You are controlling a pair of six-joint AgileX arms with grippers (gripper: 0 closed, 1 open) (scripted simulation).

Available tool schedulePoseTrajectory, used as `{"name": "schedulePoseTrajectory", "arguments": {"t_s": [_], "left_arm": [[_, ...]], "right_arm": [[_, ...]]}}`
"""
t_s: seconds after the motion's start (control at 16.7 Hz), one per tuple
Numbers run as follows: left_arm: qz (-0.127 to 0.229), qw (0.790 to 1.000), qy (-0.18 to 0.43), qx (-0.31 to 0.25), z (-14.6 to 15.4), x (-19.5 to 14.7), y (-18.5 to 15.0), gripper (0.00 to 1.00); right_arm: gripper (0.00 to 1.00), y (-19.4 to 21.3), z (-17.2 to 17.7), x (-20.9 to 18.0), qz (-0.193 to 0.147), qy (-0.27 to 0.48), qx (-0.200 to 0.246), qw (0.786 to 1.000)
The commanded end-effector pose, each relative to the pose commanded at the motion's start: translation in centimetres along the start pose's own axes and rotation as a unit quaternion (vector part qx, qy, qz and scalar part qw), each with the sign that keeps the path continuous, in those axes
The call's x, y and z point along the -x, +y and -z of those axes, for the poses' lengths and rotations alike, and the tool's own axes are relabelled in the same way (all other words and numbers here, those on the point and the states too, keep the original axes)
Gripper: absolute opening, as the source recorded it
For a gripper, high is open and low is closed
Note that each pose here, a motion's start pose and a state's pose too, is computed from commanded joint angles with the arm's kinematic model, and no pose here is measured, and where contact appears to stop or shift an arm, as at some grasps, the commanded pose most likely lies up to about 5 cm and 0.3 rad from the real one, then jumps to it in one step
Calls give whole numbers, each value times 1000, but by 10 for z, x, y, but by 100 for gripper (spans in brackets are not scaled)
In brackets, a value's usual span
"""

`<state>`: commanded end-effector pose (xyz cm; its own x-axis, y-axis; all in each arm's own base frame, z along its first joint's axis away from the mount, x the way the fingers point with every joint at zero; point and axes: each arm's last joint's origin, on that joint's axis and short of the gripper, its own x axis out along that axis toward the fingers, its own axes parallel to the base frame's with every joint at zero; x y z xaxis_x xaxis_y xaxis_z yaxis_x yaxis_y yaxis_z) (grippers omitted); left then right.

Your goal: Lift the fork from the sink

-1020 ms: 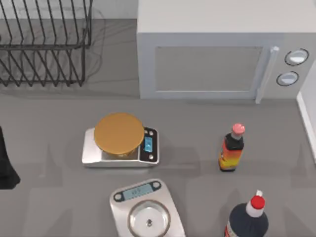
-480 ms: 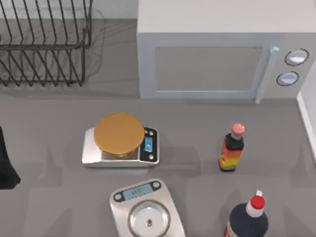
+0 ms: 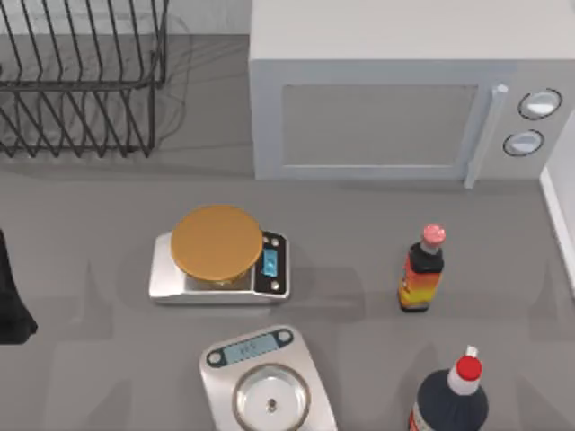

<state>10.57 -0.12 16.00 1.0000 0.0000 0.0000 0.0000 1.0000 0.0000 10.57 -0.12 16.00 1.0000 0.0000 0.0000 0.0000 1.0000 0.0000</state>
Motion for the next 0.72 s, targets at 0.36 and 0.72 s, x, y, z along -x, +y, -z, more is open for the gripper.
{"name": "schedulePoseTrajectory", "arguments": {"t_s": [0.36, 0.72], "left_arm": [[0, 1000, 0, 0, 0, 0, 0, 100], [0, 1000, 0, 0, 0, 0, 0, 100]], "right_arm": [[100, -2, -20, -1, 7, 34, 7, 999], [100, -10, -96, -35, 31, 181, 29, 983]]}}
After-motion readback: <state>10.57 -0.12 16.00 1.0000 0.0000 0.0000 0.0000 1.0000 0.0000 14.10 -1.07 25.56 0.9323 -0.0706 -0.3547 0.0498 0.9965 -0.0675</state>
